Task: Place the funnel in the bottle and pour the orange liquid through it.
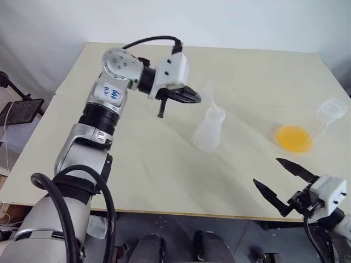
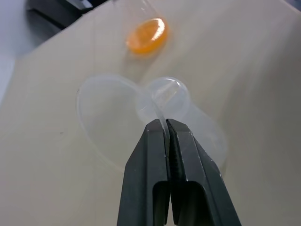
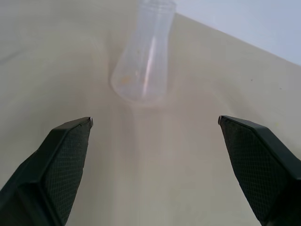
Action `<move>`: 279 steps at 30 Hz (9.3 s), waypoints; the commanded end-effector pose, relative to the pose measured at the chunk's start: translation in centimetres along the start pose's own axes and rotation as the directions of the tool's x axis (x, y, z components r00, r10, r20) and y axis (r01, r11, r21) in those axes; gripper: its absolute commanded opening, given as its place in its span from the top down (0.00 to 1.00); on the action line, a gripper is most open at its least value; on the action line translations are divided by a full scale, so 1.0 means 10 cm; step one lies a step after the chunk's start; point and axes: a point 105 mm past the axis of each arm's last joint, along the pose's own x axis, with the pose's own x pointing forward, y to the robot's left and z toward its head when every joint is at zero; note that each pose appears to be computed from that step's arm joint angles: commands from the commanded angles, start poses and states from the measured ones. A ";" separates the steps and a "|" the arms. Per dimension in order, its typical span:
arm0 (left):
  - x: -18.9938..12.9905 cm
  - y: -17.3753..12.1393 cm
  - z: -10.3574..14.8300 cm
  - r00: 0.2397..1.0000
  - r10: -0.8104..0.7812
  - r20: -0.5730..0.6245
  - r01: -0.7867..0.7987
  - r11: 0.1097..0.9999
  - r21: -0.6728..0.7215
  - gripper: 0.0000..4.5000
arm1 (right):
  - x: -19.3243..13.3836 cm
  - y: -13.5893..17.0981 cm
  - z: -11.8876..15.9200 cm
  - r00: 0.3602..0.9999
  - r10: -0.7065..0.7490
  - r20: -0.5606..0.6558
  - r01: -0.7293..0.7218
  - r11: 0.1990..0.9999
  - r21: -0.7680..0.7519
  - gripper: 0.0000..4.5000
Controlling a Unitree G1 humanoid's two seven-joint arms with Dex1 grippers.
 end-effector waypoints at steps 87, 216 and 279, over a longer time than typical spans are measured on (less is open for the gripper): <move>-0.79 -1.46 -0.40 0.825 0.538 0.170 -0.356 0.731 -0.583 0.00 | 0.22 -1.93 0.00 0.746 -0.666 -0.009 0.663 0.741 0.105 0.00; -0.55 -1.20 -0.33 0.787 0.558 0.263 -0.352 0.756 -0.552 0.00 | 1.73 -0.51 1.23 0.962 -0.058 0.266 0.268 0.030 -0.963 0.46; -0.51 -1.18 -0.36 0.762 0.586 0.275 -0.366 0.740 -0.563 0.00 | 1.73 -0.61 1.30 0.953 -0.041 0.299 0.290 -0.147 -0.946 0.46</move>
